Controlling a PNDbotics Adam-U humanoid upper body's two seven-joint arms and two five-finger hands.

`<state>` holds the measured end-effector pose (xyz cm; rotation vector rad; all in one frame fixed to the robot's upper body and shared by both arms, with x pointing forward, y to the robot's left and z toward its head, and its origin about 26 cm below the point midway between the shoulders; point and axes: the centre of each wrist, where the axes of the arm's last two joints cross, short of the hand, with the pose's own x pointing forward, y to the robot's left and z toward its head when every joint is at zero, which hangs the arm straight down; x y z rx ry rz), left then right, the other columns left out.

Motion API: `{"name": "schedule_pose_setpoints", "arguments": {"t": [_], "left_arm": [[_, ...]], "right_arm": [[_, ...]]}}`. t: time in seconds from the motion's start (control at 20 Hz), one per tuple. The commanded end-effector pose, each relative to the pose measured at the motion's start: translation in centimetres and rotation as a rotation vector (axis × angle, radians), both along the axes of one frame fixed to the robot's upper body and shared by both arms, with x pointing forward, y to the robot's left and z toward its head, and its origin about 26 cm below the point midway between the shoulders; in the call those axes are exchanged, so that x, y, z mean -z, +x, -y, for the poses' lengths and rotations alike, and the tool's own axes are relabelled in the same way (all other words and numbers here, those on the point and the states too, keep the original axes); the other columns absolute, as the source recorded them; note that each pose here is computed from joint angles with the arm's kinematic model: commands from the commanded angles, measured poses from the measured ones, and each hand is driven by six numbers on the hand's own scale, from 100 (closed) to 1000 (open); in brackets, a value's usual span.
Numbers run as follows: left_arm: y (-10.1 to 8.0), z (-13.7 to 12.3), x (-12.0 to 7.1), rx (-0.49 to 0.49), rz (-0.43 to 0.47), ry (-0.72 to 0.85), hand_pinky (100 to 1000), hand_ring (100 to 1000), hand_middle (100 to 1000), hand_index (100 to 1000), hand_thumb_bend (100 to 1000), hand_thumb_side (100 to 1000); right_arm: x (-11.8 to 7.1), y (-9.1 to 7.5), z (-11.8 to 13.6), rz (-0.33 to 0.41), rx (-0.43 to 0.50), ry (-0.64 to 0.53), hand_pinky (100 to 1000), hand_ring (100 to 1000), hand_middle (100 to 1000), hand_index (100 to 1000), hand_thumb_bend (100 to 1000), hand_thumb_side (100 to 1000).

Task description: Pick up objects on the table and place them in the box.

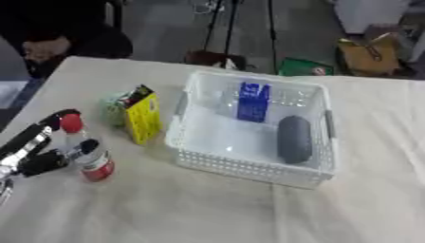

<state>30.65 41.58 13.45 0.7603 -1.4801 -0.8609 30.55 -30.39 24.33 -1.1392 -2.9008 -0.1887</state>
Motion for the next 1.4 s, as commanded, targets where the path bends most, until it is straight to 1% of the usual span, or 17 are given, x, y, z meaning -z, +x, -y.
{"name": "schedule_pose_setpoints", "arguments": {"t": [0.05, 0.35, 0.4, 0.55, 0.6, 0.75, 0.8, 0.85, 1.05, 1.1, 1.4], "left_arm": [[0.19, -0.36, -1.12, 0.004, 0.017, 0.016, 1000, 1000, 1000, 1000, 666, 855], [0.27, -0.44, -1.04, 0.005, 0.012, 0.014, 1000, 1000, 1000, 1000, 660, 855], [0.28, -0.44, -1.04, 0.005, 0.014, 0.012, 1000, 1000, 1000, 995, 642, 859], [0.29, -0.42, -1.03, 0.005, 0.022, 0.006, 1000, 1000, 1000, 990, 636, 858], [0.29, -0.43, -1.01, 0.003, 0.025, 0.002, 1000, 1000, 1000, 959, 596, 854], [0.28, -0.50, -0.87, -0.005, 0.036, -0.016, 1000, 1000, 1000, 937, 573, 837], [0.29, -0.51, -0.84, -0.007, 0.040, -0.019, 1000, 1000, 1000, 914, 538, 815], [0.29, -0.53, -0.83, -0.012, 0.047, -0.023, 1000, 1000, 1000, 902, 521, 811], [0.31, -0.52, -0.66, -0.028, 0.064, -0.031, 1000, 1000, 1000, 891, 500, 805], [0.31, -0.50, -0.61, -0.031, 0.068, -0.032, 1000, 1000, 1000, 870, 491, 805], [0.32, -0.54, -0.42, -0.036, 0.073, -0.046, 1000, 1000, 1000, 825, 488, 802]], "right_arm": [[-0.88, -0.31, 0.07, 0.034, 0.002, -0.007, 803, 783, 658, 824, 100, 1000], [-0.88, -0.32, 0.10, 0.034, 0.003, -0.006, 803, 783, 658, 823, 100, 1000], [-0.87, -0.32, 0.11, 0.034, 0.003, -0.005, 804, 783, 658, 823, 100, 1000], [-0.87, -0.32, 0.12, 0.034, 0.004, -0.004, 804, 783, 658, 823, 100, 1000], [-0.87, -0.33, 0.13, 0.035, 0.004, -0.004, 804, 783, 658, 824, 100, 1000], [-0.86, -0.33, 0.16, 0.036, 0.006, -0.001, 804, 783, 658, 824, 100, 1000], [-0.86, -0.34, 0.17, 0.037, 0.007, 0.000, 803, 782, 658, 824, 100, 1000], [-0.86, -0.34, 0.18, 0.037, 0.008, 0.002, 803, 782, 658, 823, 100, 1000], [-0.87, -0.35, 0.22, 0.040, 0.011, 0.006, 803, 782, 657, 823, 100, 1000], [-0.87, -0.35, 0.22, 0.040, 0.012, 0.007, 804, 782, 657, 823, 100, 1000], [-0.90, -0.36, 0.27, 0.045, 0.021, 0.018, 804, 782, 657, 823, 100, 1000]]}}
